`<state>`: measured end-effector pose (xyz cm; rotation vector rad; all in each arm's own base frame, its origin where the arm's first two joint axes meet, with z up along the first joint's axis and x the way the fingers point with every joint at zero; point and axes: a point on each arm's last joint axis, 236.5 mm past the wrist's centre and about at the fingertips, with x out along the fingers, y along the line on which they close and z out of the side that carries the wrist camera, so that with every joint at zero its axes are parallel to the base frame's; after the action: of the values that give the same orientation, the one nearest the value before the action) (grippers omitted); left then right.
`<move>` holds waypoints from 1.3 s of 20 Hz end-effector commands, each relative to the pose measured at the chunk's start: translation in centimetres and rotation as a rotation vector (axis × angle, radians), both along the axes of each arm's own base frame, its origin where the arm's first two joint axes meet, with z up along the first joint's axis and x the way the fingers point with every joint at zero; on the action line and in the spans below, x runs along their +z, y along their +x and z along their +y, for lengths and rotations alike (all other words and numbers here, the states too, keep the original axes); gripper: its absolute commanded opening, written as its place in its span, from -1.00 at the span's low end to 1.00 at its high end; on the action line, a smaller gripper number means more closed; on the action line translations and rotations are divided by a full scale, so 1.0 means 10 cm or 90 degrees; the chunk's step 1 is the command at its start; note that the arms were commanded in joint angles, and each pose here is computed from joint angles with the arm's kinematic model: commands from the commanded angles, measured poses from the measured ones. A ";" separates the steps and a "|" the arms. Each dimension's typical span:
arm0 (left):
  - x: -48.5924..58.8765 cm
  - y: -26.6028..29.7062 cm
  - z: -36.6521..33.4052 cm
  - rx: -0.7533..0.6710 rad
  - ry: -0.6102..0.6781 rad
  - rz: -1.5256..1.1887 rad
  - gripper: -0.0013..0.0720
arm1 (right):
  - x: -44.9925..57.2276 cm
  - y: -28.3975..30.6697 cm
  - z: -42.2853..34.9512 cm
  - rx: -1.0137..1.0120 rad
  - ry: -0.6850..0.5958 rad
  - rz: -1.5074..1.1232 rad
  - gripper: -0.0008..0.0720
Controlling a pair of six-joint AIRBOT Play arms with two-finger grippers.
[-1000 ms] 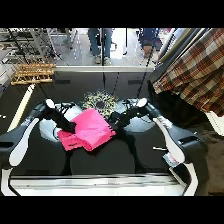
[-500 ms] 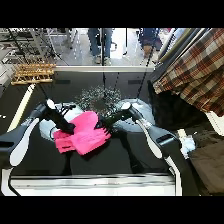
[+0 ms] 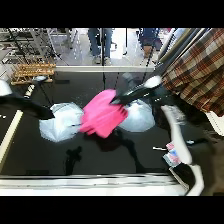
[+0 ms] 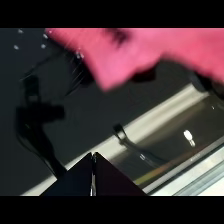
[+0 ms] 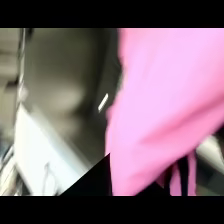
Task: Fold the clothes and pants, and hang the long-sleeved shirts on hangers.
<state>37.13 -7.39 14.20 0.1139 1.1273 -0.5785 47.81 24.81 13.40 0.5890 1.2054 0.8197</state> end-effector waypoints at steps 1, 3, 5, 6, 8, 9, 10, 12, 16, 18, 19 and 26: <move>0.74 -0.42 0.16 0.031 0.010 -0.122 -0.92 | 0.93 -0.18 -1.55 -0.196 -0.120 -0.101 -0.94; 0.91 -0.53 0.18 0.041 0.012 -0.155 -0.92 | 1.20 -0.59 -2.57 -0.336 -0.201 -0.113 -0.94; 0.97 -0.58 0.17 0.052 0.006 -0.164 -0.92 | 1.27 -1.19 -3.59 -0.511 -0.263 -0.079 -0.94; 0.98 -0.59 0.17 0.062 0.001 -0.160 -0.92 | 1.23 -1.49 -3.96 -0.585 -0.275 -0.060 -0.95; 0.95 -0.57 0.17 0.066 -0.001 -0.152 -0.92 | 0.91 -2.19 -4.57 -0.726 -0.280 0.021 -0.94; 0.93 -0.55 0.18 0.066 -0.002 -0.149 -0.92 | 0.61 -2.53 -4.75 -0.790 -0.260 0.085 -0.94; 0.90 -0.53 0.18 0.066 -0.002 -0.144 -0.92 | 0.30 -2.81 -4.84 -0.844 -0.226 0.151 -0.94; 0.86 -0.48 0.18 0.067 -0.003 -0.137 -0.92 | -0.43 -3.34 -4.81 -0.905 -0.186 0.300 -0.94; 0.77 -0.42 0.19 0.068 -0.005 -0.120 -0.92 | -1.24 -4.27 -4.76 -0.918 -0.316 0.536 -0.87; 0.75 -0.41 0.19 0.068 -0.005 -0.115 -0.92 | -1.19 -4.30 -4.88 -0.911 -0.341 0.527 0.48; 0.75 -0.40 0.19 0.068 -0.005 -0.115 -0.92 | -1.07 -4.27 -4.98 -0.902 -0.364 0.498 0.95; 0.75 -0.40 0.20 0.066 -0.003 -0.116 -0.92 | 0.39 -2.56 -5.27 -0.835 -0.379 0.023 0.93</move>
<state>33.05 -5.49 21.73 0.0991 0.9481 -0.4691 13.14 -28.50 11.28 0.8298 1.0148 -0.8679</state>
